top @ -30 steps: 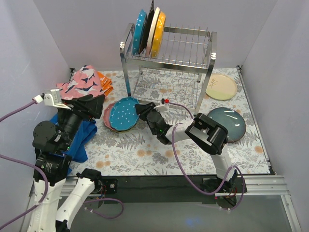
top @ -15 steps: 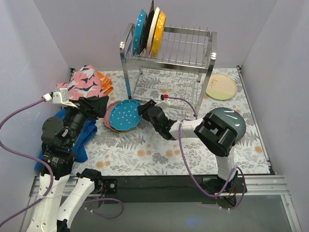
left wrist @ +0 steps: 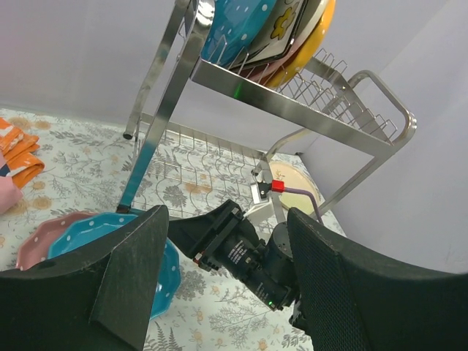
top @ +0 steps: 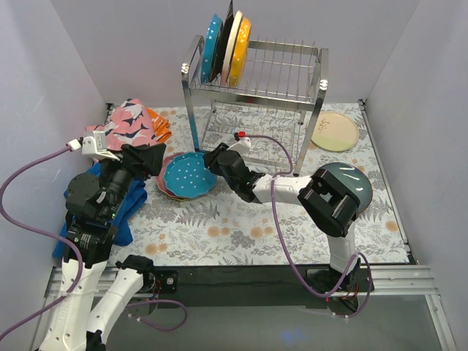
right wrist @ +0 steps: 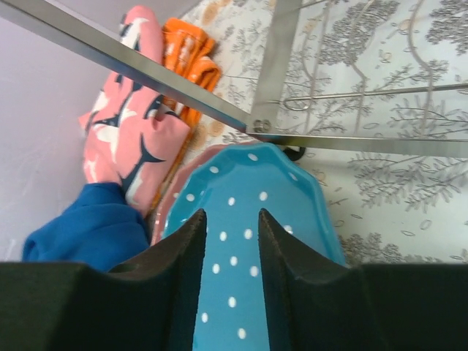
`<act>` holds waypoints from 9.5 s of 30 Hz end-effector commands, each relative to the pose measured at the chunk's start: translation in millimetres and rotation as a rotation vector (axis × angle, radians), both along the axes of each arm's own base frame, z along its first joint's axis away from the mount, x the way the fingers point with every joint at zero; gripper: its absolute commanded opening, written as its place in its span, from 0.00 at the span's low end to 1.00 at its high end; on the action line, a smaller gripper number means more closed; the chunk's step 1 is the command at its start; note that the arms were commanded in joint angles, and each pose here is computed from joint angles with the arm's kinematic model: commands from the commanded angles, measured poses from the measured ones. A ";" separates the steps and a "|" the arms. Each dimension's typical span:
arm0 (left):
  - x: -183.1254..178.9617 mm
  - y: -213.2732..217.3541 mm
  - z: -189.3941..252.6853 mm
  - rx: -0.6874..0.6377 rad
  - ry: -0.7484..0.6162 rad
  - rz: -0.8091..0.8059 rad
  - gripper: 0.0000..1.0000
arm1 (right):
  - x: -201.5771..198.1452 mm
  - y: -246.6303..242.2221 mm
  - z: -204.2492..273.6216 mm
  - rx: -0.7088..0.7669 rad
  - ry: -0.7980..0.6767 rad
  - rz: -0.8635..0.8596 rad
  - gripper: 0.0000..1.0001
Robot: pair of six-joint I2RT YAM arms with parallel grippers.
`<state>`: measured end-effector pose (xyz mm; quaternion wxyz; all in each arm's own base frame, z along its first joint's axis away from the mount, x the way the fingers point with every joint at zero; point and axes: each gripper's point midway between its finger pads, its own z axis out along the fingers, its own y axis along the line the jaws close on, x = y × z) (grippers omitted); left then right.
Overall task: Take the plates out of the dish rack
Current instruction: Place the plate at the center of the board, then unload the plate from the dish rack.
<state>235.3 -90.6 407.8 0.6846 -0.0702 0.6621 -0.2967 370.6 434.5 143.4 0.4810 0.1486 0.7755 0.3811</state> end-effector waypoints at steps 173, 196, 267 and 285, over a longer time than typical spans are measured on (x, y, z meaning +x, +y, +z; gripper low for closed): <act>239.1 -82.9 -154.4 0.389 -0.014 -0.207 0.00 | 62.7 -141.3 425.9 -0.132 -0.711 -0.330 0.01; 239.4 -77.3 -147.8 0.391 -0.012 -0.168 0.00 | 25.8 -181.5 472.7 -0.007 -0.774 -0.399 0.01; 247.2 -69.5 -138.4 0.394 0.027 -0.111 0.07 | 57.5 -311.5 452.2 0.524 -0.626 -0.262 0.01; 233.1 -63.7 -115.6 0.382 0.015 -0.076 0.67 | 40.2 -308.3 468.2 0.546 -0.650 -0.209 0.01</act>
